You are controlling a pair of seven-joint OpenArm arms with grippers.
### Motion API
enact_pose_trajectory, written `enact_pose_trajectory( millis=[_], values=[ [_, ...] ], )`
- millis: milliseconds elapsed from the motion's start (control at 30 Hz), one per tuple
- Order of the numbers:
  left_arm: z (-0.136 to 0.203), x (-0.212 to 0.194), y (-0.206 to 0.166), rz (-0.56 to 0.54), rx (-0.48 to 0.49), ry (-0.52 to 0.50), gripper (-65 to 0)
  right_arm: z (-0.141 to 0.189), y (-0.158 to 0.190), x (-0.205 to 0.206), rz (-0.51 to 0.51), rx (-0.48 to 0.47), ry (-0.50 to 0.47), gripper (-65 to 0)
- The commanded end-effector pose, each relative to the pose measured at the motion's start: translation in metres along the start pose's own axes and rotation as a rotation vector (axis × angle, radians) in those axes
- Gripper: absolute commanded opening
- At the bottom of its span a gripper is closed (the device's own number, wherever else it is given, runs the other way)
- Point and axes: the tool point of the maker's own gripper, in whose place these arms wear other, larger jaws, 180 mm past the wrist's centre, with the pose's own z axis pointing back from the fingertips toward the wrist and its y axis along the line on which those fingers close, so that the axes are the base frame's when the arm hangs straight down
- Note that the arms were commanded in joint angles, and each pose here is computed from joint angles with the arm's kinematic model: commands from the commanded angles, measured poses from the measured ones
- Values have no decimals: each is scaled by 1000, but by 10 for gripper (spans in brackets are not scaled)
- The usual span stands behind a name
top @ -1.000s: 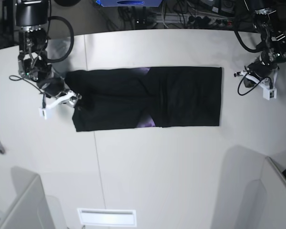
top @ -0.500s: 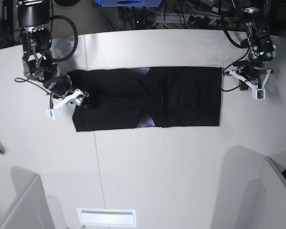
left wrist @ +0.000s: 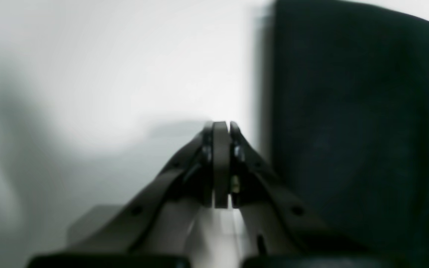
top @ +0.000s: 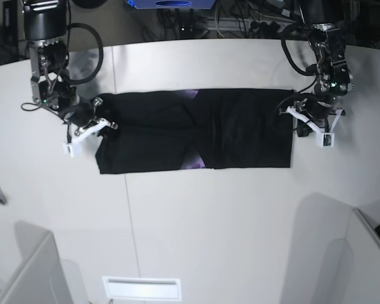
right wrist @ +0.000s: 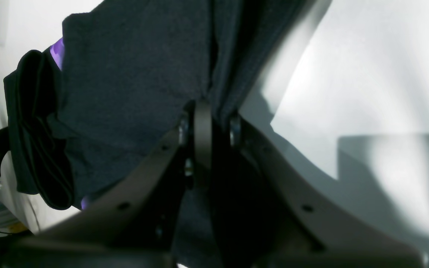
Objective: Fold the T-shirt properly
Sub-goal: 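Fold the strip end at the right gripper over toward the left gripper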
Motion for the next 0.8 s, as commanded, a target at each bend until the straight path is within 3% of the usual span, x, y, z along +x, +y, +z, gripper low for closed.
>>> enact_pose_trajectory(
  millis=[0, 333, 767],
  values=[
    [0, -29, -3, -24, -1, 126, -650, 4, -4, 2, 26, -28, 12, -650],
    [-11, -28, -47, -98, -102, 140, -650, 22, 47, 15, 324, -73, -62, -650],
    [-13, -22, -54, -116, -117, 132, -650, 47, 123, 28, 439, -6, -126, -650]
  ],
)
